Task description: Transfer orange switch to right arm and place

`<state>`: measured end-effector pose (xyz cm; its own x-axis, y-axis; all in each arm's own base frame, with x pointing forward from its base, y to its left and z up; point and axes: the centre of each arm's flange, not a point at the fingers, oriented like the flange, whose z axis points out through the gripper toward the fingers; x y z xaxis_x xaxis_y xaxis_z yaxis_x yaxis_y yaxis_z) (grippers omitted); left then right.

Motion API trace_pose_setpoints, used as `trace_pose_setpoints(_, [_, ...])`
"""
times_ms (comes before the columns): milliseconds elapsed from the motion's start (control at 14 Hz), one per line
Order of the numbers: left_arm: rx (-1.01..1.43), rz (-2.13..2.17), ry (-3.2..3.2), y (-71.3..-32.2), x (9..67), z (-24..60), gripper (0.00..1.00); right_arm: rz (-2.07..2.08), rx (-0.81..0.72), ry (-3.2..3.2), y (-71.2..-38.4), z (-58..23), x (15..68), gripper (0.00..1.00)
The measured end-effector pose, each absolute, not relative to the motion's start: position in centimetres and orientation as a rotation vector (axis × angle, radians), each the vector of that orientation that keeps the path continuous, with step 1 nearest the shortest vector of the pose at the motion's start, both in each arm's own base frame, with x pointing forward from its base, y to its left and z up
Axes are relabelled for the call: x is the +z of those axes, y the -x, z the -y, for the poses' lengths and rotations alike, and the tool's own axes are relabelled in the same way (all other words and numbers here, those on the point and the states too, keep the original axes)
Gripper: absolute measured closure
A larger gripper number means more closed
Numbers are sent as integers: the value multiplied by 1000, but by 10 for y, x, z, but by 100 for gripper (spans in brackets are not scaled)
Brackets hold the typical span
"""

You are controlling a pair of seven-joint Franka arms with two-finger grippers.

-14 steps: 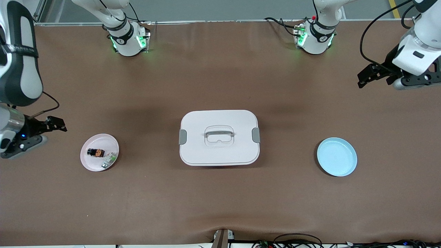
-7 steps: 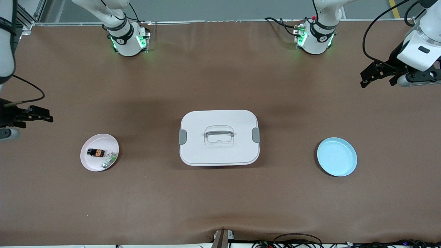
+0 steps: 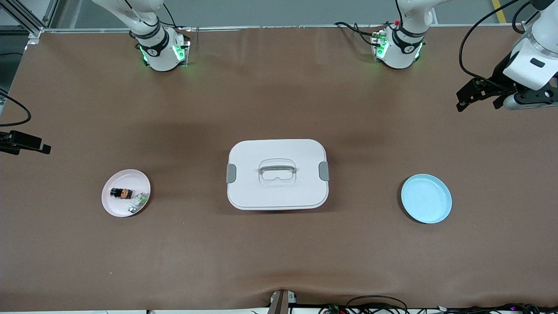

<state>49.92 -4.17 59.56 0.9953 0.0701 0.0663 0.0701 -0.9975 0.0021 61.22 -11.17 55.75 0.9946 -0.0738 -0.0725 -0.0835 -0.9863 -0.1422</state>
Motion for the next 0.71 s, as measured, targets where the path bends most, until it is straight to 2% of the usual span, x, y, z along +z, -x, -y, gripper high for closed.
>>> trace_pose_setpoints(285, [-106, 111, 3142, -499, 596, 42, 0, -116, 125, 3002, -609, 88, 587, 0])
trace_pose_setpoints(712, [-121, 89, 3182, -497, 602, 42, 0, -95, 76, 3080, -593, 84, 618, 0])
